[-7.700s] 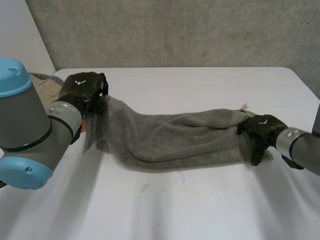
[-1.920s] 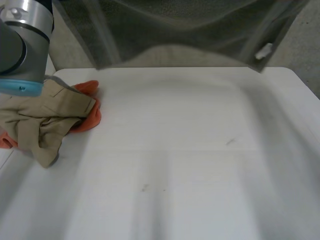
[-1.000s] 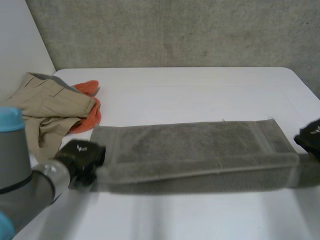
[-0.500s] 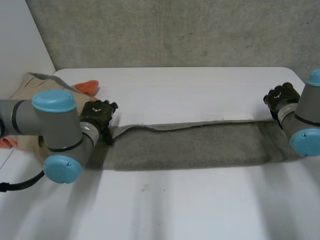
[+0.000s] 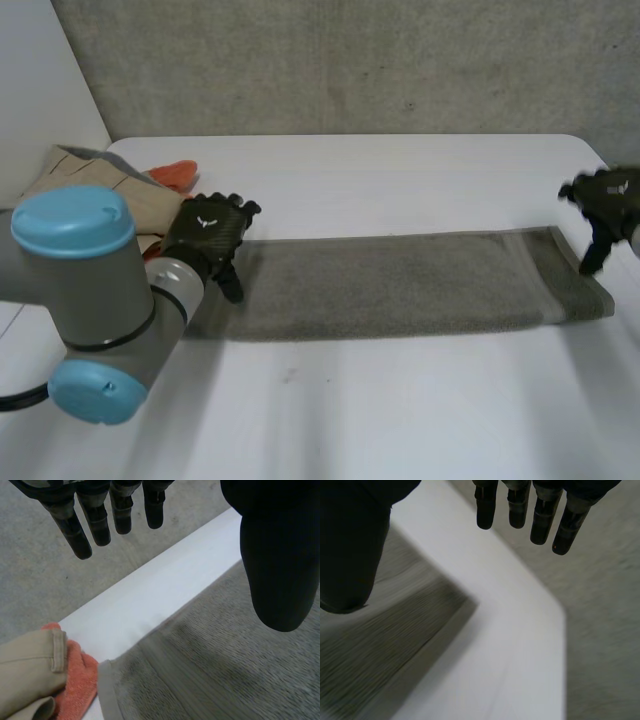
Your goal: Fold the laundry.
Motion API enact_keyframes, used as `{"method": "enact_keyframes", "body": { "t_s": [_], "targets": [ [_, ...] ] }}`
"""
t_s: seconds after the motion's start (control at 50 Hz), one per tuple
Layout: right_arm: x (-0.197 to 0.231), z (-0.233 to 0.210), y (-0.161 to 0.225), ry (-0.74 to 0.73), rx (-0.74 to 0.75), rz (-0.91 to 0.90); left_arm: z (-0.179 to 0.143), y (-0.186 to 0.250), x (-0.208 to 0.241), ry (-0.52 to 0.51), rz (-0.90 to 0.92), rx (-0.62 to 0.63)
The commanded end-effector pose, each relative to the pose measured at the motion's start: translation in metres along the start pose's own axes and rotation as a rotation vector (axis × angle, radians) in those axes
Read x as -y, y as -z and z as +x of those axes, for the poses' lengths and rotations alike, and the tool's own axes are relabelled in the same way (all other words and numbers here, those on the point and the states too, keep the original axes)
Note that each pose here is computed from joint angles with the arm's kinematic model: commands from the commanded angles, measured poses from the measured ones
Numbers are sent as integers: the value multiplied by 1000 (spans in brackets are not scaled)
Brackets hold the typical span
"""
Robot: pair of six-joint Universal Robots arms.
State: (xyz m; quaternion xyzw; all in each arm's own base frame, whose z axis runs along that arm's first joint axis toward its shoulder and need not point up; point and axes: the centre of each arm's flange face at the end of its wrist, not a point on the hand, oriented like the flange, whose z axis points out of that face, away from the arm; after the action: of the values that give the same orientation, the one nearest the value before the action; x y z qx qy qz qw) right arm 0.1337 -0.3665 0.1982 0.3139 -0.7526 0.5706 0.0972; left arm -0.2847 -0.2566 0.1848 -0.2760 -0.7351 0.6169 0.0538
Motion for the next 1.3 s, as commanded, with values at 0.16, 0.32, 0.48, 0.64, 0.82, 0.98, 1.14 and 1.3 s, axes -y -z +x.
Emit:
{"method": "enact_keyframes", "body": {
  "t_s": [0.16,0.32,0.48,0.64,0.82,0.98,1.14,1.3],
  "targets": [
    [-71,-22,-10,60,108,-66,2,-1,-13,1,3,4],
    [-81,-13,-24,52,60,-67,2,0,-13,1,4,4],
    [-86,41,-23,96,-120,-81,0,5,-10,2,11,7],
    [-95,90,-20,221,-265,-150,-1,8,-6,3,21,12],
    [2,24,-12,314,-188,127,-5,13,0,6,36,20],
    [82,-105,28,338,146,509,-19,17,10,22,66,62],
    [105,-229,85,387,478,732,-22,19,6,25,50,69],
    [76,-290,91,404,631,687,-18,15,4,22,50,58]
  ]
}}
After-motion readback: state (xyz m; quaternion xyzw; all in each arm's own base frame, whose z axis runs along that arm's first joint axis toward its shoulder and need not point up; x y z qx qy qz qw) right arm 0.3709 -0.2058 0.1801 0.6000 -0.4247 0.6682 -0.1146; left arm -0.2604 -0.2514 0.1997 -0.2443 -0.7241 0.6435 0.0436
